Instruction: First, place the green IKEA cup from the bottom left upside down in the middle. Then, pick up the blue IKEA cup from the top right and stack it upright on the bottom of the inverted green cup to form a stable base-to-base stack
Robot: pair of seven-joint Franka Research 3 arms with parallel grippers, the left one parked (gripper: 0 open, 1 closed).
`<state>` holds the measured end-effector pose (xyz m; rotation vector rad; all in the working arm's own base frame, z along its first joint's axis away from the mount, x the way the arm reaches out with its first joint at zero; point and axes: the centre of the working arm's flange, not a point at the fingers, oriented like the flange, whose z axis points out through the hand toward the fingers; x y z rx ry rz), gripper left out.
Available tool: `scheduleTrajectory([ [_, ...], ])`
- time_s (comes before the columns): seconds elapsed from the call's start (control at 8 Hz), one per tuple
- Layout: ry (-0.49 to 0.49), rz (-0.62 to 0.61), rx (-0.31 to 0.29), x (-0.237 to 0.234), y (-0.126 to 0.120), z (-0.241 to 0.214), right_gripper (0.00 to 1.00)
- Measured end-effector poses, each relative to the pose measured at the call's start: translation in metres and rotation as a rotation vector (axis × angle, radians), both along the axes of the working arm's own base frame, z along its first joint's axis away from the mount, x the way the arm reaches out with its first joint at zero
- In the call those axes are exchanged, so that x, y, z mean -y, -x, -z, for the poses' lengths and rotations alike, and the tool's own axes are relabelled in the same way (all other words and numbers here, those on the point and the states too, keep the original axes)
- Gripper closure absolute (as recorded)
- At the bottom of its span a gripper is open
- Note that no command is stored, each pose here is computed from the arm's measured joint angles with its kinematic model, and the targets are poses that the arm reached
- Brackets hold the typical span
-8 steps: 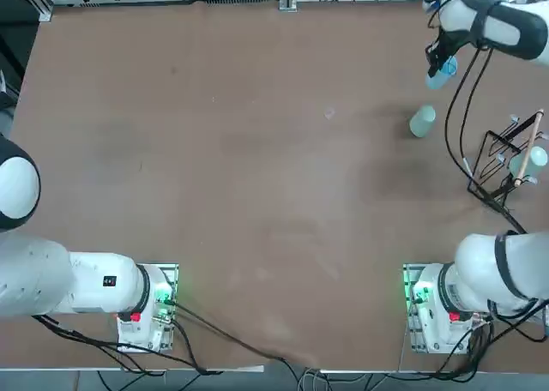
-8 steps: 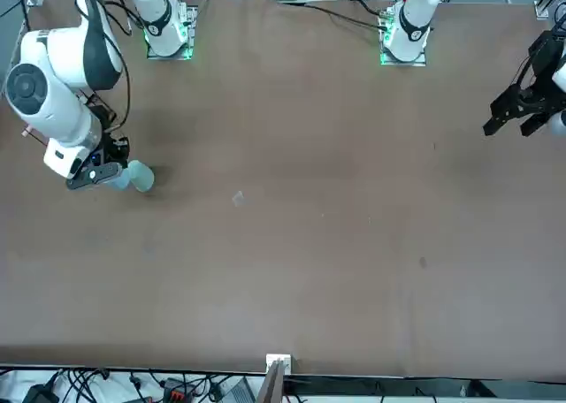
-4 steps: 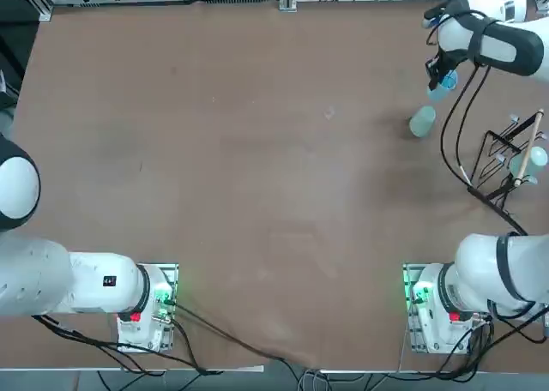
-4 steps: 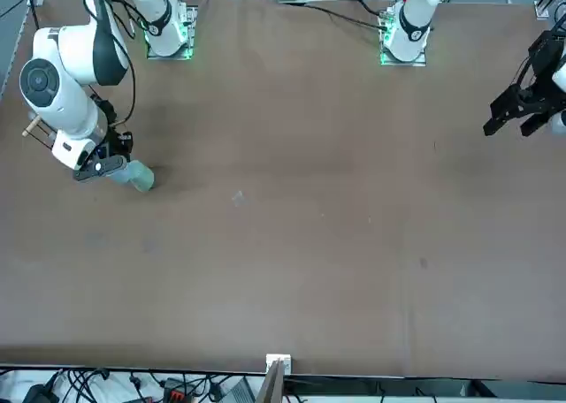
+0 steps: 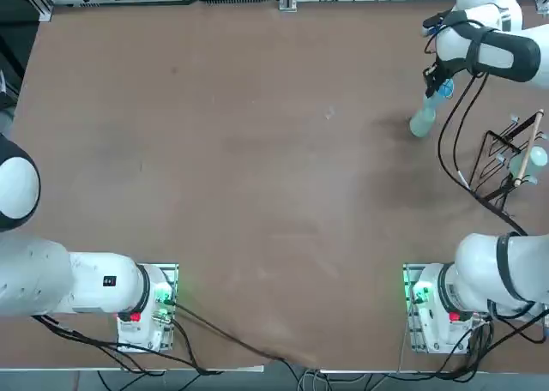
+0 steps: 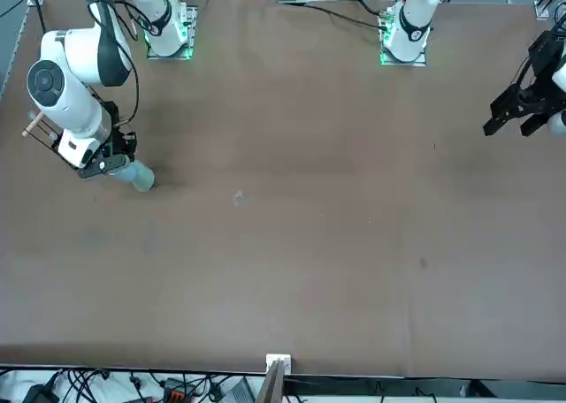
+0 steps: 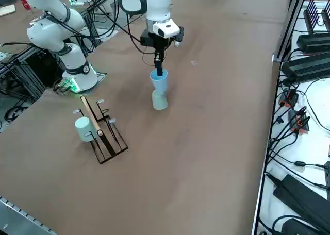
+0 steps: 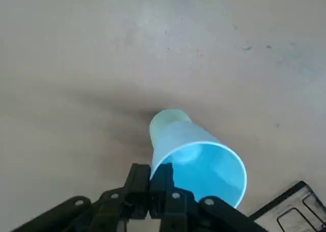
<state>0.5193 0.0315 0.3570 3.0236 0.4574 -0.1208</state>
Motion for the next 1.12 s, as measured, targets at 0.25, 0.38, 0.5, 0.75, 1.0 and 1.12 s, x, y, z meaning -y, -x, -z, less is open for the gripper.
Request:
scheduleTrajectory([
  [0.25, -0.003, -0.001, 0.005, 0.0, 0.002, 0.005, 0.98],
  [0.38, -0.004, -0.002, 0.006, 0.0, 0.005, 0.01, 0.98],
  [0.5, -0.005, -0.004, 0.006, 0.0, 0.007, 0.014, 0.98],
  [0.75, -0.005, -0.004, 0.005, 0.0, 0.009, 0.017, 0.98],
  [1.0, -0.005, -0.003, 0.006, 0.0, 0.009, 0.017, 0.98],
  [1.12, -0.005, -0.002, 0.006, 0.0, 0.009, 0.017, 0.98],
])
